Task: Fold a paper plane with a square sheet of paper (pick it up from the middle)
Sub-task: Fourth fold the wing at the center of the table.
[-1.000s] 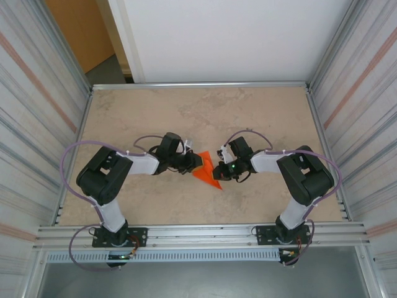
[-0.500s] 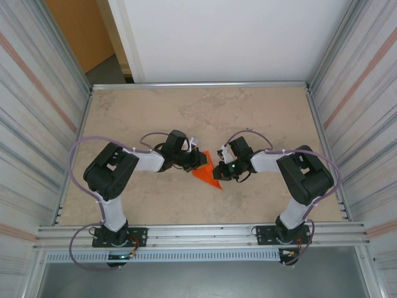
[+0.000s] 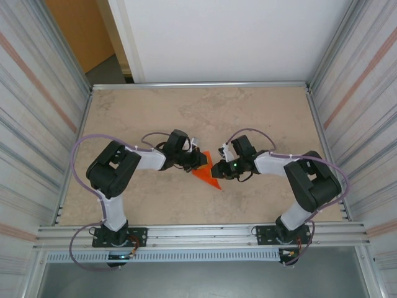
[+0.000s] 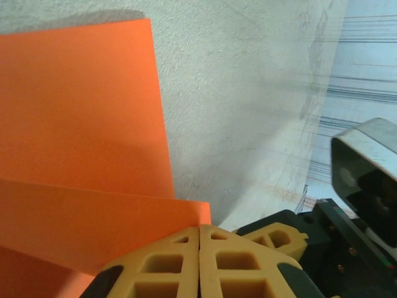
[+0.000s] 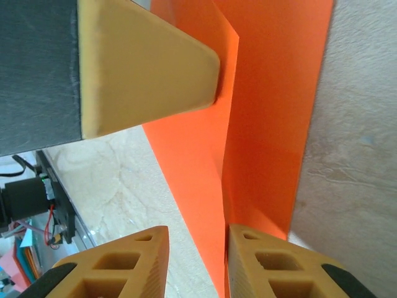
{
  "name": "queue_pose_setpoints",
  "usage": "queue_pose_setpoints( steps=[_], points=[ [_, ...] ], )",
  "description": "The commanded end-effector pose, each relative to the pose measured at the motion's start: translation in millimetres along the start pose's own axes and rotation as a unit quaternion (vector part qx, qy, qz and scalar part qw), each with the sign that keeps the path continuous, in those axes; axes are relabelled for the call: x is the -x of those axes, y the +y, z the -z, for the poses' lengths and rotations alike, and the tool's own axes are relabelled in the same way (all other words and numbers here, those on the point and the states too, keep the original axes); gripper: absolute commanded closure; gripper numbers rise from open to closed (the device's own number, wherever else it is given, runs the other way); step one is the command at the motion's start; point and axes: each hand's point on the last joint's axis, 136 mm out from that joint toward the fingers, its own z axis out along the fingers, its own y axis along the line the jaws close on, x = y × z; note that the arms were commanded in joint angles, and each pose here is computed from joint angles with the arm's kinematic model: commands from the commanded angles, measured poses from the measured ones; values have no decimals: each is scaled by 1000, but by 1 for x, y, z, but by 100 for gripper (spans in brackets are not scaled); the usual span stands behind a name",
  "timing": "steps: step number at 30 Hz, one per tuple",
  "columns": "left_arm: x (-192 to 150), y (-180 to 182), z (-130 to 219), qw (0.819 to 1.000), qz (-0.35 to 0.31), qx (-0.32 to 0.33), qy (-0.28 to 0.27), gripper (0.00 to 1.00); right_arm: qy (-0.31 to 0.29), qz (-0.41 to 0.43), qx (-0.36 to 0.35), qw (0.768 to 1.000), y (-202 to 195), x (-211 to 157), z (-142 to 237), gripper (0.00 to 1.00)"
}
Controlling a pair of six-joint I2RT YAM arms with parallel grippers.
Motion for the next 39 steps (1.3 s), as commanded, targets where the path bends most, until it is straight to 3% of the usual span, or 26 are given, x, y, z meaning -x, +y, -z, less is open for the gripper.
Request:
queue_pose_setpoints(
  steps=[1,10,26,39],
  points=[
    [6,1,-1,1000,-7,5,-1,93,2,-9,-23,1000,-8,-11,9,70],
    [7,2,-1,1000,-4,6,-1,93,35,6,-61,998,-17,-32,1,67],
    [8,4,-1,1000,-3,9,-2,93,50,-18,-82,995,-37,-46,-7,82],
    [12,2,-4,1000,-7,7,5,93,51,-34,-86,994,-47,-49,-9,87]
  ],
)
